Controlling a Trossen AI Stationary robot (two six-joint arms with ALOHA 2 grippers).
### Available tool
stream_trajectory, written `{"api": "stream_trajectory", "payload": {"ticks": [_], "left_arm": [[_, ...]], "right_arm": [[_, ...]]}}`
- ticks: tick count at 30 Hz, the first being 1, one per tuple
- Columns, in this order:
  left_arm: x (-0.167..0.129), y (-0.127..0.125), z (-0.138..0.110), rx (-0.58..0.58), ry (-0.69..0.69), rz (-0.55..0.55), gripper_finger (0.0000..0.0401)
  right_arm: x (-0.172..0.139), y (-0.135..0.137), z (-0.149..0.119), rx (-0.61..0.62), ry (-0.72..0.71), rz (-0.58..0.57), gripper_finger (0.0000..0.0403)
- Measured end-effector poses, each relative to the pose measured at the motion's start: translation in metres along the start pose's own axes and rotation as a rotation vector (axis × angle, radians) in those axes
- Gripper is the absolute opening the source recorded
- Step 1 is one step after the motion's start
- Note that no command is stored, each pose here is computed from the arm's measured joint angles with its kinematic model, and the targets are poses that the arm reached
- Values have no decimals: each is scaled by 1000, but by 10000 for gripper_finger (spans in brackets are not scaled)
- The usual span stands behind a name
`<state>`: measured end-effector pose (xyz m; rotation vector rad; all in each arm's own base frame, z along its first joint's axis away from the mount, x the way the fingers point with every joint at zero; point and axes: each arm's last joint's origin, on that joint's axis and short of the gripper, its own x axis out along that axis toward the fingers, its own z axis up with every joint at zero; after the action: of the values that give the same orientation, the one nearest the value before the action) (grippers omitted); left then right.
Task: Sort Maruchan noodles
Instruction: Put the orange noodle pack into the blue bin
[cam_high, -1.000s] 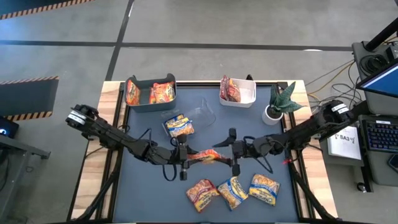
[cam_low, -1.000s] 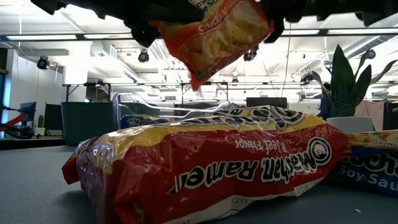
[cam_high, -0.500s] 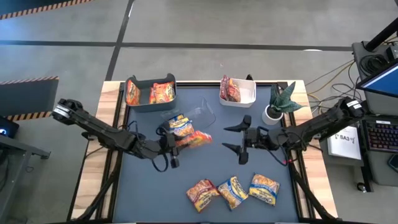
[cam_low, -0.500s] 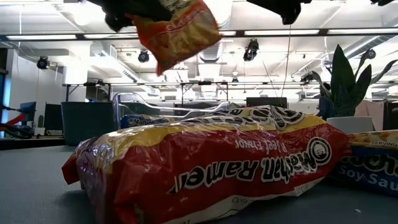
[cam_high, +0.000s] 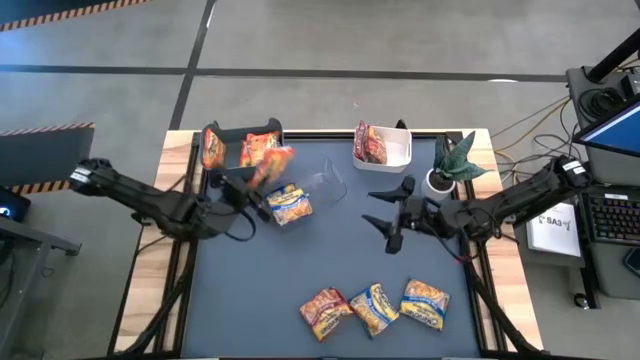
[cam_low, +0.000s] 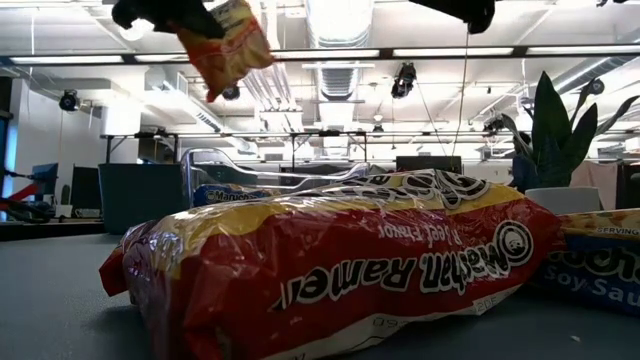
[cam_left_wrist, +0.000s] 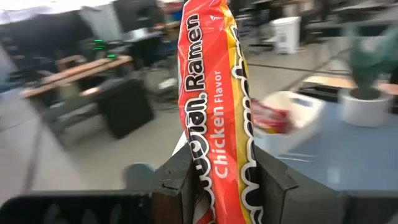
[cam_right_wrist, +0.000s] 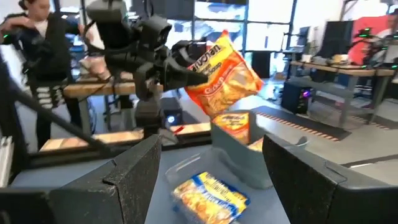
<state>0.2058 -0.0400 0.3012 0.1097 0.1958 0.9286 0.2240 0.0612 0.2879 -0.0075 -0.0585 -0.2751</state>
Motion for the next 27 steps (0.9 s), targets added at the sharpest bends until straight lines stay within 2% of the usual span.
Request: {"api": "stream_trajectory", "payload": {"ticks": [8, 12, 15, 19, 21, 24, 27], "left_arm": [[24, 38, 7, -5, 29, 169, 90], [40, 60, 9, -55, 68, 128, 90], [51, 75, 2, -96, 140, 120, 90], [60, 94, -9, -79, 234, 227, 90], [63, 101, -11, -101, 276, 228, 90], [65, 111, -7, -145, 374, 202, 90], [63, 117, -2, -132, 475, 244, 90]], "right_arm": [[-7, -5, 3, -12, 25, -17, 266], [-8, -6, 3, -20, 38, -17, 265], [-9, -7, 4, -25, 35, -17, 265], [-10, -7, 5, -28, 32, -17, 265], [-10, -8, 5, -27, 31, -19, 265], [-9, -9, 5, -28, 31, -23, 265], [-9, -9, 5, -28, 32, -26, 265]]}}
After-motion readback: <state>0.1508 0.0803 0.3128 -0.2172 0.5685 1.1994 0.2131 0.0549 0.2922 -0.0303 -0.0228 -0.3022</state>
